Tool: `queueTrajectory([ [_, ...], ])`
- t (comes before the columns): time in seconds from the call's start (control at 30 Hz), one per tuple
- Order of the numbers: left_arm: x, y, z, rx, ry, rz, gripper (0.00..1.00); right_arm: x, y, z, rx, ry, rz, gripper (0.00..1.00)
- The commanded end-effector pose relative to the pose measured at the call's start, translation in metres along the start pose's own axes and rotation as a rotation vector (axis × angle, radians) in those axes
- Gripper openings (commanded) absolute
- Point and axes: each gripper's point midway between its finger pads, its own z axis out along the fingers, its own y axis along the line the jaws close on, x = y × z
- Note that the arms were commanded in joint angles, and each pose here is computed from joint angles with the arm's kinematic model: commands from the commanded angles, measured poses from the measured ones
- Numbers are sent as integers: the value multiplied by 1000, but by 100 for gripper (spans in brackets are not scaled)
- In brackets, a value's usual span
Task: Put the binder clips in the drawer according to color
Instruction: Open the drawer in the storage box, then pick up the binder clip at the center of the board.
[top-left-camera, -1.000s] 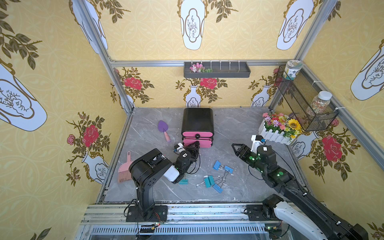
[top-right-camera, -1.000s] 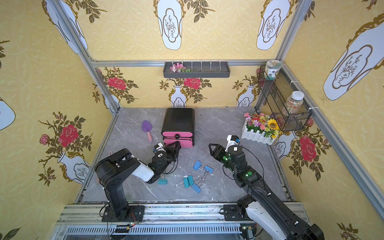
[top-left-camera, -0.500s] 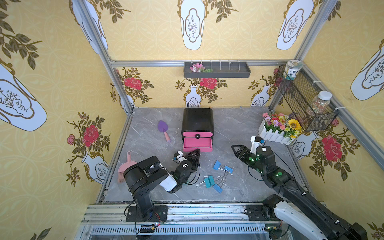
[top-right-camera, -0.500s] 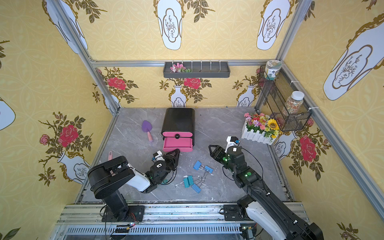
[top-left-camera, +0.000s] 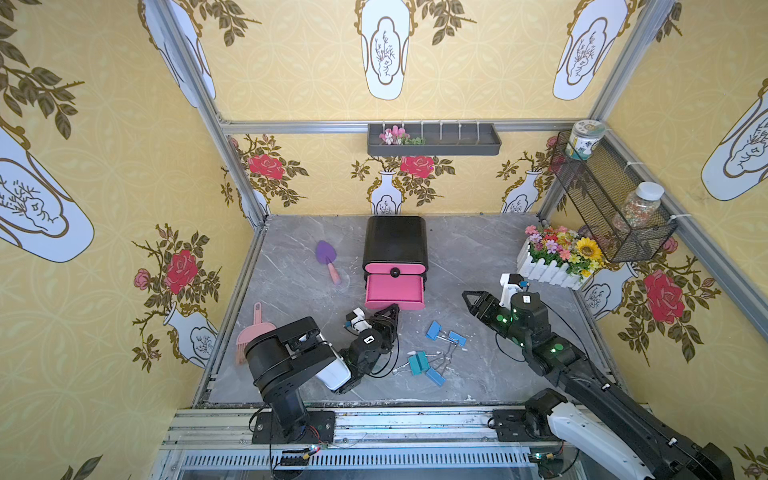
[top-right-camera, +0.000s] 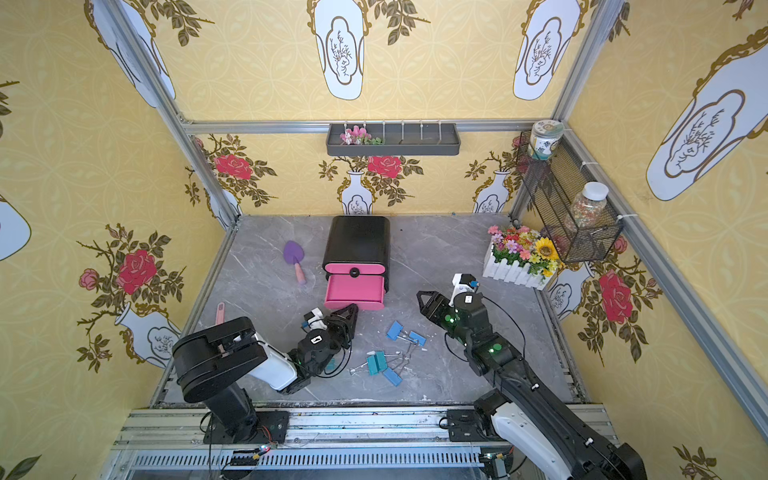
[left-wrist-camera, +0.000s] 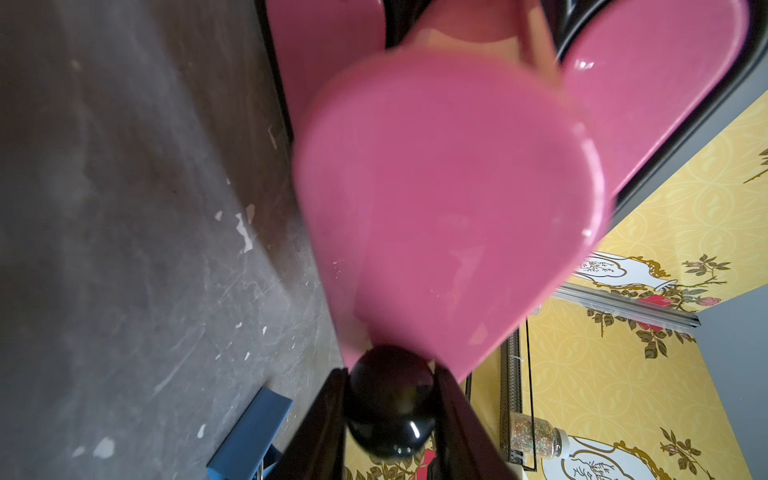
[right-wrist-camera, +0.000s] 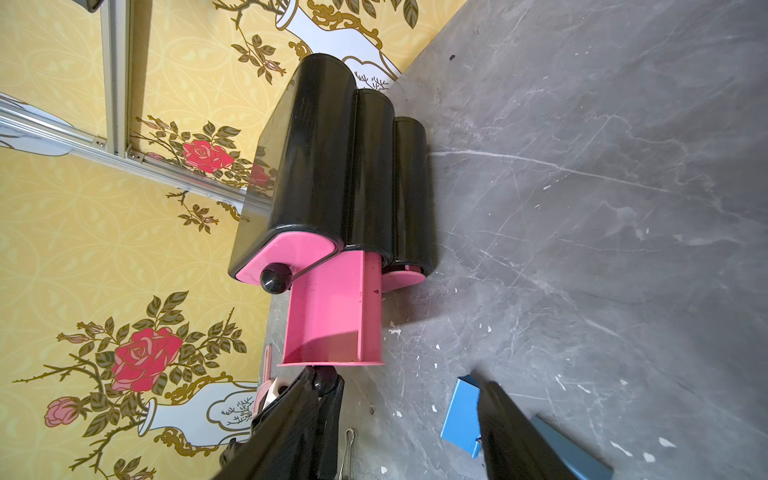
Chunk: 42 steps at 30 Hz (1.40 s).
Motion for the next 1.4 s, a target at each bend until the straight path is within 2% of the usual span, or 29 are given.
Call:
queueTrajectory([
  [0.0,-4,11,0,-32,-14,-9,41,-9,12,0,-46,-34,-4,66],
  [0.17,-4,13,0,-36,-14,-12,52,-9,11,0,-43,-32,-6,68],
  [0.37,-1,8,-3,-25,-1,2,58,-6,9,0,-17,-13,-14,70],
  [0.63,13,12,-26,-25,32,-7,62,7,-10,-4,113,53,-43,73],
  [0.8,19,25,-46,-70,56,-7,61,31,-25,-2,188,152,-55,73],
  [0.93,30,37,-52,-193,105,76,60,61,-32,4,243,248,-108,71],
  [1.1,30,32,-64,-384,98,296,60,91,-34,9,287,329,-209,71],
  [1.23,23,28,-79,-453,120,419,62,106,-35,17,311,395,-306,71],
  [1.37,11,30,-96,-489,140,482,67,114,-30,25,329,438,-475,79],
])
